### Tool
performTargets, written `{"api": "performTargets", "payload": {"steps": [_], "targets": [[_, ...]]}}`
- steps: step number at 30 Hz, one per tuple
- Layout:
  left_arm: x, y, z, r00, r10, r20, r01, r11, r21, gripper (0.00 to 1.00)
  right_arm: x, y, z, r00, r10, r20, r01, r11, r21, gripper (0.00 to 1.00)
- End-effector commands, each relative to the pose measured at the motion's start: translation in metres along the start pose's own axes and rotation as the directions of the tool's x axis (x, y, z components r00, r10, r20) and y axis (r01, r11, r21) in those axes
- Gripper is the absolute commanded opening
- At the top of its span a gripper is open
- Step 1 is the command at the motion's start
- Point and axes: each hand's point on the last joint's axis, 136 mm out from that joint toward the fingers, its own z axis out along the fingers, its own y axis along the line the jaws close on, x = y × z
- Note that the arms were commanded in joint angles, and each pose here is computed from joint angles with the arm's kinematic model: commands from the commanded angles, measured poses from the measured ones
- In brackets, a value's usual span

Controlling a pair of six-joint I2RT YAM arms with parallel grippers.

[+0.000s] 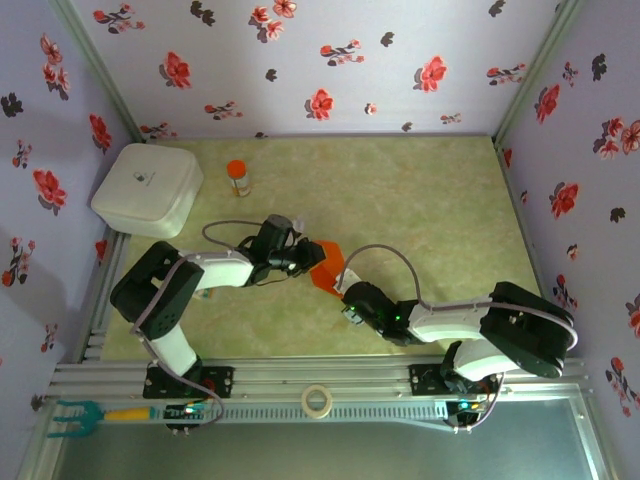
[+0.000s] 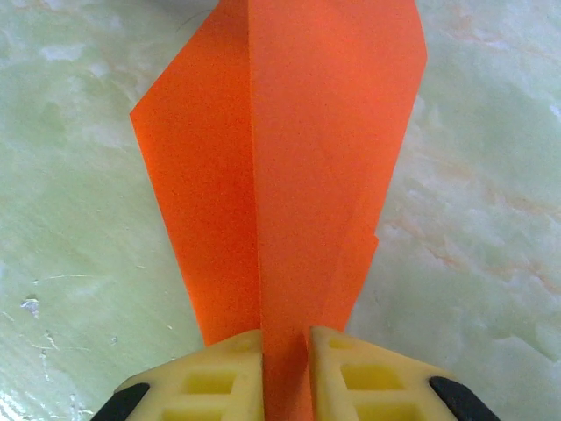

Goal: Fold a paper plane with a square sheet of paper (pick it up from the middle)
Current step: Fourth fold the wing at the center of the table.

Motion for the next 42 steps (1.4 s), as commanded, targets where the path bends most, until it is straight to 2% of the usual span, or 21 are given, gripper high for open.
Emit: {"api": "performTargets", "payload": {"steps": [1, 14, 24, 29, 33, 38, 42], "targets": [[-0.006, -0.003, 0.001, 1.0, 0.012, 0.005, -0.012, 1.0, -0.001, 0.13, -0.006, -0.003, -0.001, 0.999, 0.022, 0.024, -0.022, 1.0, 0.004, 0.21], [-0.004, -0.002, 0.0, 1.0, 0.01, -0.001, -0.01, 1.0, -0.005, 0.11, -0.011, -0.003, 0.002, 0.999, 0.033, 0.034, -0.033, 0.999, 0.006, 0.23], [-0.004, -0.003, 0.0, 1.0, 0.013, -0.001, -0.013, 1.0, -0.003, 0.13, -0.009, -0.003, 0.003, 0.999, 0.036, 0.025, -0.036, 0.999, 0.007, 0.15], [-0.004, -0.004, -0.003, 1.0, 0.026, -0.001, -0.026, 1.0, -0.006, 0.25, -0.009, -0.004, 0.003, 0.999, 0.046, 0.024, -0.046, 0.999, 0.005, 0.09], [-0.006, -0.011, -0.016, 0.998, 0.062, 0.016, -0.062, 0.998, -0.015, 0.4, -0.008, -0.004, 0.003, 0.998, 0.065, 0.023, -0.065, 0.998, -0.001, 0.08], [-0.008, -0.007, -0.043, 0.99, 0.132, 0.054, -0.126, 0.985, -0.114, 0.54, -0.008, -0.004, 0.003, 0.996, 0.093, 0.019, -0.092, 0.996, -0.018, 0.07], [-0.013, -0.001, -0.066, 0.979, 0.181, 0.093, -0.159, 0.967, -0.201, 0.6, -0.005, -0.003, 0.005, 0.993, 0.118, 0.006, -0.118, 0.993, -0.03, 0.07]]}}
